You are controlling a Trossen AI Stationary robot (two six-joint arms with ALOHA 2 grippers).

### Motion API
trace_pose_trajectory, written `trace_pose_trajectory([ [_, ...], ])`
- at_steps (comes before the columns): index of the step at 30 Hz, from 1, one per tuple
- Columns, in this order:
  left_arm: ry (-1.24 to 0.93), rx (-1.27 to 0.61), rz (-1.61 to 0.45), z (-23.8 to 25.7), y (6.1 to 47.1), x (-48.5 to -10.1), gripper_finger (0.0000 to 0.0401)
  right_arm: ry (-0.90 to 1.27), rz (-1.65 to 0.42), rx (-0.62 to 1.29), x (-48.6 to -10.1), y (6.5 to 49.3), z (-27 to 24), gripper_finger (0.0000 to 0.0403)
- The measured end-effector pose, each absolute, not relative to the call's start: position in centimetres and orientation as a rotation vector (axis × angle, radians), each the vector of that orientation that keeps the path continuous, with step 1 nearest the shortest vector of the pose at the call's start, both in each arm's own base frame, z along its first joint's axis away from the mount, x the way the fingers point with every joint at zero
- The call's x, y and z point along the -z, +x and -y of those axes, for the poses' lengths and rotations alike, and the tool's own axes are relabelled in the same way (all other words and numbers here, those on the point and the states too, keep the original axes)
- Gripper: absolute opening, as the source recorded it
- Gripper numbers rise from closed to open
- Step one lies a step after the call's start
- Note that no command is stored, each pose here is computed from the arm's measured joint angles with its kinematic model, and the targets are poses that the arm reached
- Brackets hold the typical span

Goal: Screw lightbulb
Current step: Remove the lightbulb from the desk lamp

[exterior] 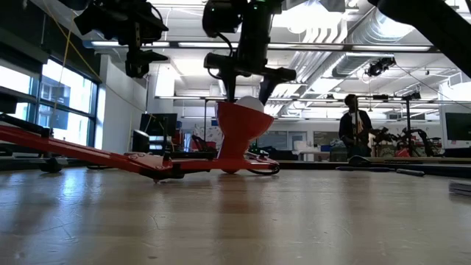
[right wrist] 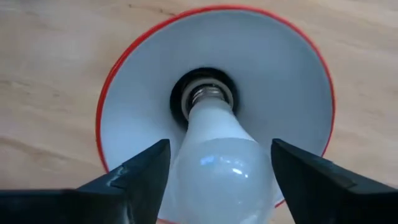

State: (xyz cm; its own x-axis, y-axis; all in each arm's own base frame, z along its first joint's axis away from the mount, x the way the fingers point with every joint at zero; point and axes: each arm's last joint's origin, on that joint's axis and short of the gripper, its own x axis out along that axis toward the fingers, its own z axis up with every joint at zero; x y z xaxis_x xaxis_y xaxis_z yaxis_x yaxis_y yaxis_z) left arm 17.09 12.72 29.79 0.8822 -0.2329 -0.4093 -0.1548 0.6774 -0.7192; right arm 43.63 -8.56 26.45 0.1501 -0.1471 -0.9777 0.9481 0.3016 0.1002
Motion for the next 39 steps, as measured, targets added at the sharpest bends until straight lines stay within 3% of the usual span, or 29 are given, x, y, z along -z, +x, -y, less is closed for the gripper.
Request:
trace_pose_trajectory([
  [23, -0.818, 0.051, -0.502, -12.7, 17.1, -29.8, 0.0261, 0.925, -1.276, 0.822, -26.3, 43.3, 7.5, 0.0259],
  [27, -0.818, 0.051, -0.503, -12.7, 17.1, -29.8, 0.0261, 0.914, -1.295, 0.838, -26.1, 43.2, 7.5, 0.0214],
  [39, -0.801, 0.056, -0.501, -12.7, 17.1, -29.8, 0.0261, 0.853, -1.182, 0.839, -28.4, 43.6, 7.9, 0.0008],
])
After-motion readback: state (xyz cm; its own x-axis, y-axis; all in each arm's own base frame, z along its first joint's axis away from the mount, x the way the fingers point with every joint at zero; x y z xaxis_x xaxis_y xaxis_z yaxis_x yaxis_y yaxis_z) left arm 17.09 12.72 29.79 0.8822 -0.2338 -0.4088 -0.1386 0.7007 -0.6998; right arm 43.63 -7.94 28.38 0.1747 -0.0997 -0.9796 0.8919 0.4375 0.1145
